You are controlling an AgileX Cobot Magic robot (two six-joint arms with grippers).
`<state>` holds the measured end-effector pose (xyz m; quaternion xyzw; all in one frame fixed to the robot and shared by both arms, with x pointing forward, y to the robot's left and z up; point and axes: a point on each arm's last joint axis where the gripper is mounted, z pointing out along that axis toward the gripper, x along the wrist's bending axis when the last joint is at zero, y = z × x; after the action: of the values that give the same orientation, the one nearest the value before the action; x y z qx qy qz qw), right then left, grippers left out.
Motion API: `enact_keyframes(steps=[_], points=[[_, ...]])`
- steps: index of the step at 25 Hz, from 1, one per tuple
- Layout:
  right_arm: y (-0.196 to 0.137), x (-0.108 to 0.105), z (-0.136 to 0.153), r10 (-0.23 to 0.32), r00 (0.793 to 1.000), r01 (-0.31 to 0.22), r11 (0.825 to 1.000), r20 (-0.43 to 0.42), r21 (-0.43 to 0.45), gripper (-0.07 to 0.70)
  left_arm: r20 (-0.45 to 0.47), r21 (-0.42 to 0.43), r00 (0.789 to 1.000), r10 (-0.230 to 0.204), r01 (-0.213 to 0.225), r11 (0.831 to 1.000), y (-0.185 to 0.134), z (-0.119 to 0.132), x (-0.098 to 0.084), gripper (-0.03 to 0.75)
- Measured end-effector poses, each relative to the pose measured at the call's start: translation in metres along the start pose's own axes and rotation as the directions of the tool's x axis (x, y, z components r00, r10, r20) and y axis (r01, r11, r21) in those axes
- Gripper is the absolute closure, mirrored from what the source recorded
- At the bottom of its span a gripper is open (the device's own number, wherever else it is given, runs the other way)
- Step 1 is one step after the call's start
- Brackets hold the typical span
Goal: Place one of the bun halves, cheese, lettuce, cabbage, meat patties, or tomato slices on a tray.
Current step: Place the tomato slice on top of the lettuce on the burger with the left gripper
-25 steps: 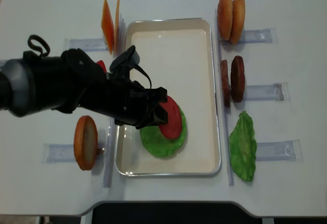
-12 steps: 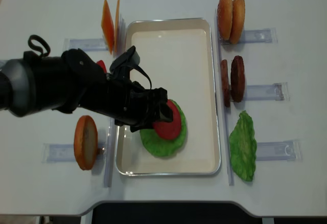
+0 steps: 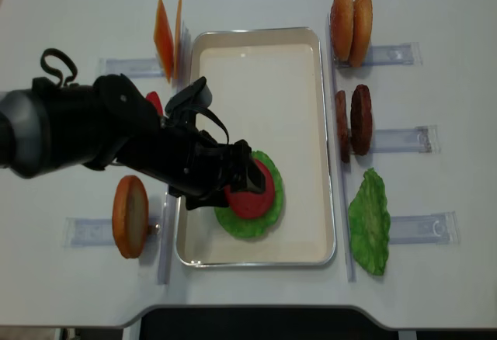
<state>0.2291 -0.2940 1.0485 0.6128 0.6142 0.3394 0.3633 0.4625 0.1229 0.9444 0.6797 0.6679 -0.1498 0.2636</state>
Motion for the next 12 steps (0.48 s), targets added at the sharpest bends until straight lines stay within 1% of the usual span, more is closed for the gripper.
enact_keyframes(steps=[3,7,12], points=[[0.000,0.000,0.000,0.000,1.000,0.000,1.000,0.000,0.000,0.048,-0.003,-0.019,1.000,0.018,-0.018,1.000,-0.001,-0.010,-0.003,0.069],[0.000,0.000,0.000,0.000,1.000,0.000,1.000,0.000,0.000,0.048,-0.021,-0.046,1.000,0.019,-0.020,0.999,0.000,-0.024,-0.003,0.069],[0.000,0.000,0.000,0.000,1.000,0.000,1.000,0.000,0.000,0.048,-0.057,-0.079,0.998,0.036,-0.040,0.996,-0.001,-0.040,-0.003,0.069]])
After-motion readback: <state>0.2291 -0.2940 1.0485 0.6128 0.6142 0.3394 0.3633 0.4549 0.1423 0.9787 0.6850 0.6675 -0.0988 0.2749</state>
